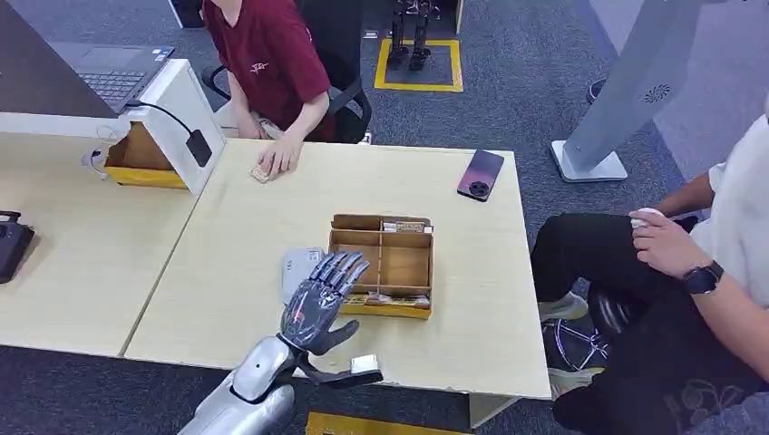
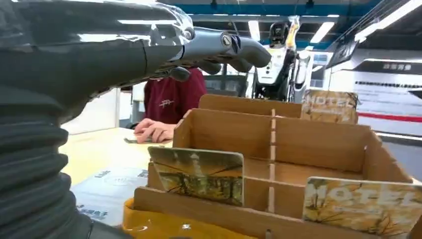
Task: Pass the card to the sensor for recognition and then transmit it.
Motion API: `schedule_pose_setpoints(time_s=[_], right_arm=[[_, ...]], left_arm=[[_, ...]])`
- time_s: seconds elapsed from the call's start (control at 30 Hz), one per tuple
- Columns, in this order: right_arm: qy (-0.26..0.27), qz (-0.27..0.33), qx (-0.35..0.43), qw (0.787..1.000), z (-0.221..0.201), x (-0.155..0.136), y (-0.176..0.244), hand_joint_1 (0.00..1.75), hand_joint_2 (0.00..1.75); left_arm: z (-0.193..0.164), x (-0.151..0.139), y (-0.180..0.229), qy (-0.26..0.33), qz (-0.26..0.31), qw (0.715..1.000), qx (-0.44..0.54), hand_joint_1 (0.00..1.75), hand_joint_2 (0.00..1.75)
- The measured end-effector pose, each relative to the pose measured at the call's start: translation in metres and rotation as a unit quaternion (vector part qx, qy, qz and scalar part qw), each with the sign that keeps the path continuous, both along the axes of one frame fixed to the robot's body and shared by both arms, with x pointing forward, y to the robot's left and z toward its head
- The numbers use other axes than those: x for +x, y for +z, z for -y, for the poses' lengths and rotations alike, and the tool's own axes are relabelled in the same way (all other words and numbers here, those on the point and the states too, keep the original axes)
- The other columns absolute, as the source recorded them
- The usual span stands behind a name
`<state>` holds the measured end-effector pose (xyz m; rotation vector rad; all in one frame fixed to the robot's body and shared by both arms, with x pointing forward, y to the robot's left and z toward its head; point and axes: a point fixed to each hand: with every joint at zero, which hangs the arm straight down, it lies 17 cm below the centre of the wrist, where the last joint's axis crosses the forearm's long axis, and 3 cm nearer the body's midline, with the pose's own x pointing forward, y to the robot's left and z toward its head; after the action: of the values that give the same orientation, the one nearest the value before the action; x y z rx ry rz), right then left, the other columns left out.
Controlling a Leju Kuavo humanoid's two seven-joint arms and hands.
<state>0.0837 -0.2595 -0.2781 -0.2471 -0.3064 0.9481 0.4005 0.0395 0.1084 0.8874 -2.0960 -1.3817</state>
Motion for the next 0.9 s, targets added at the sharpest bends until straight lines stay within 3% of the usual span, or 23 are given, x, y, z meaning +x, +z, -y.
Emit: schedule_pose_setpoints(time_s=[0.3,0.33,0.63,0.67,0.9], right_arm=[[0.005,0.005,0.0,1.0,-0.001,0.002,0.001,0.0,1.75],[0.006,0.005,0.001,1.0,-0.001,0.003,0.001,0.0,1.75],[0.005,0.004,-0.003,1.0,-0.001,0.003,0.001,0.0,1.75],[0.005,0.004,-0.003,1.0,-0.001,0.003,0.001,0.0,1.75],[0.005,0.003,-0.001,1.0,-0.005,0.003,0.001,0.0,1.75]], left_arm=[[-0.004,0.004,-0.007,0.012,-0.002,1.0,0.016,0.05,1.75],[-0.004,0.004,-0.008,0.012,-0.003,1.0,0.015,1.75,1.75],[-0.005,0.006,-0.011,0.008,-0.023,1.0,-0.006,1.75,1.75],[-0.005,0.006,-0.011,0.008,-0.025,1.0,-0.007,1.68,1.75],[-0.006,0.008,-0.01,0.013,-0.027,0.999,-0.015,1.75,1.75]])
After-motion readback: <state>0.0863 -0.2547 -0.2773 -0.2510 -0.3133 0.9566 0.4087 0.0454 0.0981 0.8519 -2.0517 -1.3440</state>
